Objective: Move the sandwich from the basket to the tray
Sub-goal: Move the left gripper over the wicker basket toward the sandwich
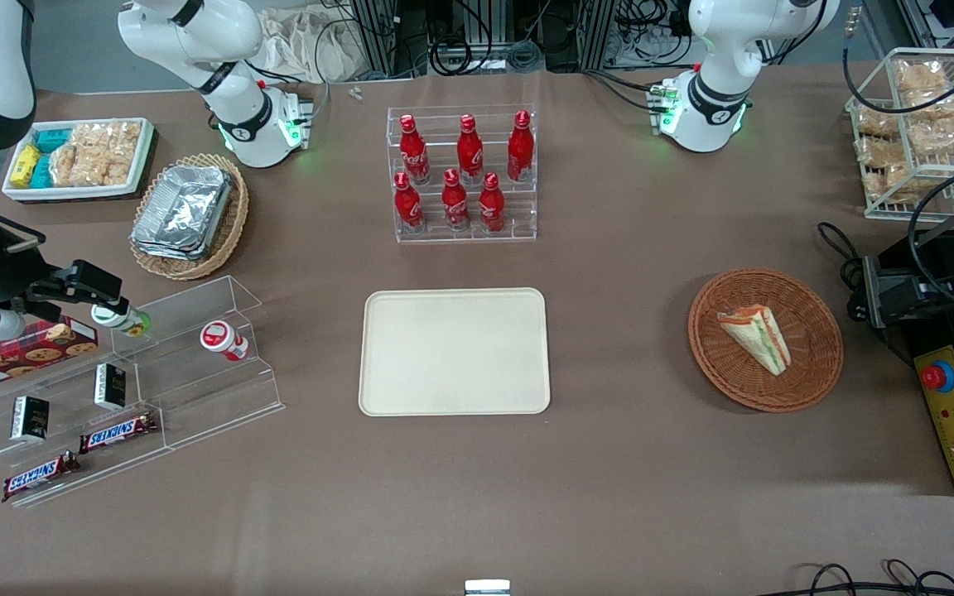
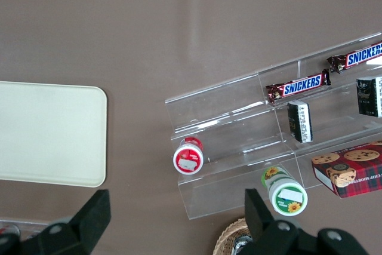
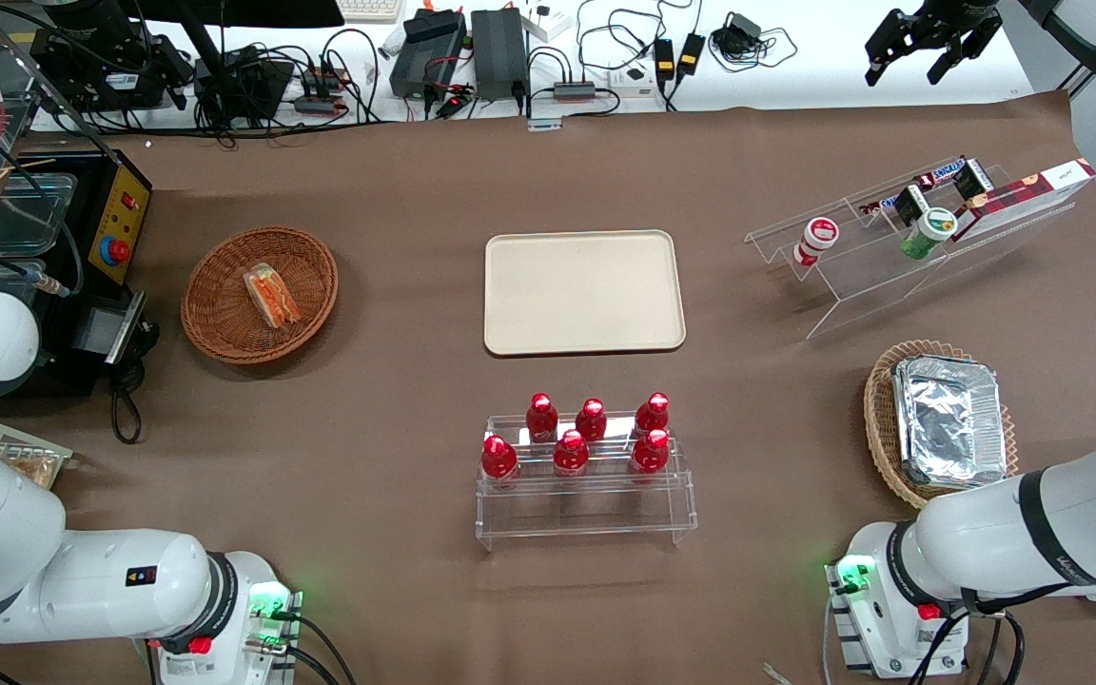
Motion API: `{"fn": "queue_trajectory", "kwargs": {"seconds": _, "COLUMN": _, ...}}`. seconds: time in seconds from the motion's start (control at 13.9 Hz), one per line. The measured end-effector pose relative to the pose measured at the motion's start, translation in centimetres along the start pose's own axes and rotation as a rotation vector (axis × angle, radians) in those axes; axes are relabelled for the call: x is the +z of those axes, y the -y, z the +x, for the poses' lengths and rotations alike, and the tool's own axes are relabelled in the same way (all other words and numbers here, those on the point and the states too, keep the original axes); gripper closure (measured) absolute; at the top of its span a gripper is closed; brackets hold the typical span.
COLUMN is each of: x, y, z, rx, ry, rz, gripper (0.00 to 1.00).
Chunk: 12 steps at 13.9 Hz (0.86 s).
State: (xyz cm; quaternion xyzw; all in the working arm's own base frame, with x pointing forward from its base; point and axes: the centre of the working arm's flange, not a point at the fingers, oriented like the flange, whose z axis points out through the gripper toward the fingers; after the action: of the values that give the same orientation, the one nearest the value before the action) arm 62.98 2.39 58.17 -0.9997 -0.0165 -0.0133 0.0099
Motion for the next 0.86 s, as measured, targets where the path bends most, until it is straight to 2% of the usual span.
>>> {"fn": "queue_trajectory", "kwargs": {"seconds": 0.29, "x": 0.5, "y": -0.6, "z": 0.4, "rx": 0.009, "ry": -0.003, "rz": -0.001, "gripper": 0.00}}
{"fn": "queue_trajectory", "kwargs": {"seconds": 0.72, "x": 3.8, "y": -1.9, "z": -0.7, "rx": 0.032, "ry": 0.059, "rz": 0.020, "gripper": 0.00}}
{"fn": "queue_trajectory", "kwargs": {"seconds": 0.86, "x": 4.9, "y": -2.5, "z": -1.8, "rx": 0.026, "ry": 0.040, "rz": 0.021, "gripper": 0.00}}
